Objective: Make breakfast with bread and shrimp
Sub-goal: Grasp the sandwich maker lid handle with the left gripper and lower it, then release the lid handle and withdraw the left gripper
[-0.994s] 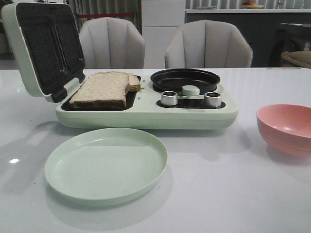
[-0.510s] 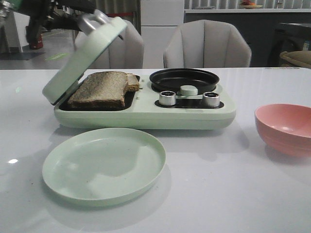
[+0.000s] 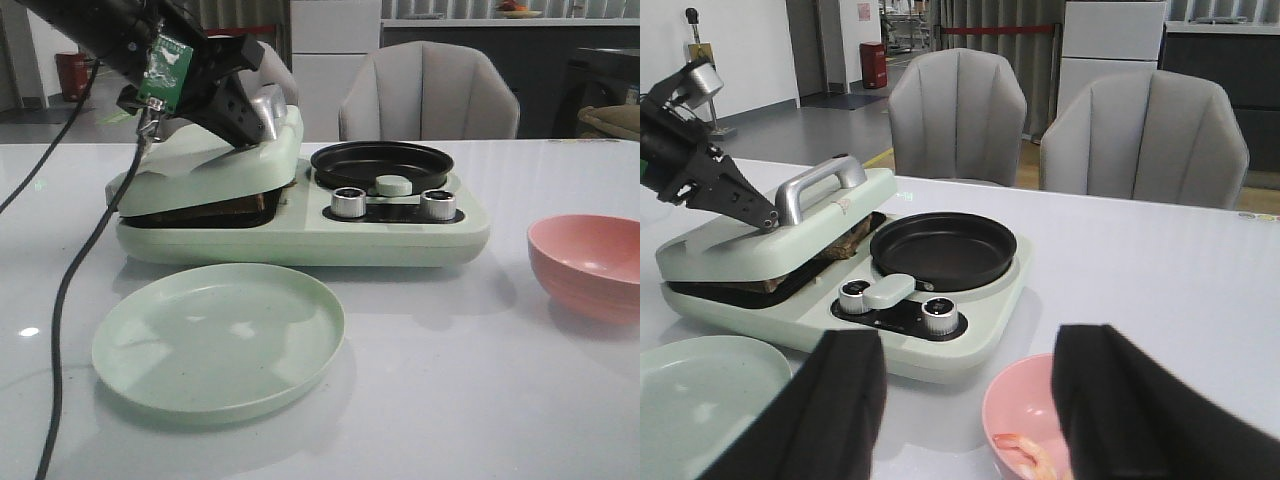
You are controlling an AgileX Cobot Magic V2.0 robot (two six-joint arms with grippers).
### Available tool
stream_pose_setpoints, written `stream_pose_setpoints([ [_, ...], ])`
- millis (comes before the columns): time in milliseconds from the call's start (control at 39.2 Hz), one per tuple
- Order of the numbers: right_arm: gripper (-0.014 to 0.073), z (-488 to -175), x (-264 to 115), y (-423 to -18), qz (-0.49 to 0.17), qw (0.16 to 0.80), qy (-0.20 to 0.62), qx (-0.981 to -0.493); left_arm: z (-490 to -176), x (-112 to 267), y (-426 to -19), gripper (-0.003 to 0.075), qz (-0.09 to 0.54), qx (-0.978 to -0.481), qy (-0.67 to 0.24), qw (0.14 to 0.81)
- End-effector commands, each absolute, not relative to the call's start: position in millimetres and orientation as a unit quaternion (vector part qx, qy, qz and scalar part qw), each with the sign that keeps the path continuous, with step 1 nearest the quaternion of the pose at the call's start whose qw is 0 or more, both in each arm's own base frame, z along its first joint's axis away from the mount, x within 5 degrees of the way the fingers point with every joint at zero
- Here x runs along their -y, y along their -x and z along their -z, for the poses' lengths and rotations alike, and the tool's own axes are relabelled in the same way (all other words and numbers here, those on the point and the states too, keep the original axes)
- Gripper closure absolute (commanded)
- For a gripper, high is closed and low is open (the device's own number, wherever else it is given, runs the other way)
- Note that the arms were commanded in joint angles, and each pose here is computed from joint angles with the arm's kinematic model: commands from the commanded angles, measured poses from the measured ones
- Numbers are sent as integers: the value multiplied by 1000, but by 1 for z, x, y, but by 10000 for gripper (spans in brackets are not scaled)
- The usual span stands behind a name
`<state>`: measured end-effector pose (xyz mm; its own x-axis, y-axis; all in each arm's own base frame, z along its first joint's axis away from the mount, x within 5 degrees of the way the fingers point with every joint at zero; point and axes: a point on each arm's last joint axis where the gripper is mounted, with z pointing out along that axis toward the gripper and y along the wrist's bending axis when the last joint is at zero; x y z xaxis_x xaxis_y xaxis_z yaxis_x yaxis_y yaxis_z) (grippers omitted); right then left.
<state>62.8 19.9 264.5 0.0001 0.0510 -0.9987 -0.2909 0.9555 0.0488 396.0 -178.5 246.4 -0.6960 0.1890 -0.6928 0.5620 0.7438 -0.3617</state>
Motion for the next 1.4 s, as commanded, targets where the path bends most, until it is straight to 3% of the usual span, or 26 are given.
stream_pose_setpoints([
  [0,116,-280,-18,-63,-120,735,75,-664,-279,184,-394,603,301,-855,-191,377],
  [204,116,-280,-18,-63,-120,735,75,-664,-290,180,-389,603,289,-851,-210,385],
  [433,116,-280,-18,-63,-120,735,75,-664,-335,168,-368,603,241,-829,-254,437],
  [969,116,-280,-18,-63,-120,735,75,-664,-435,101,-286,603,37,-832,-229,504],
  [1147,116,-280,-18,-63,-120,735,75,-664,-457,85,-244,603,40,-817,-212,534],
  [1376,116,-280,-18,-63,-120,735,75,-664,-451,66,-193,603,48,-807,-189,557],
])
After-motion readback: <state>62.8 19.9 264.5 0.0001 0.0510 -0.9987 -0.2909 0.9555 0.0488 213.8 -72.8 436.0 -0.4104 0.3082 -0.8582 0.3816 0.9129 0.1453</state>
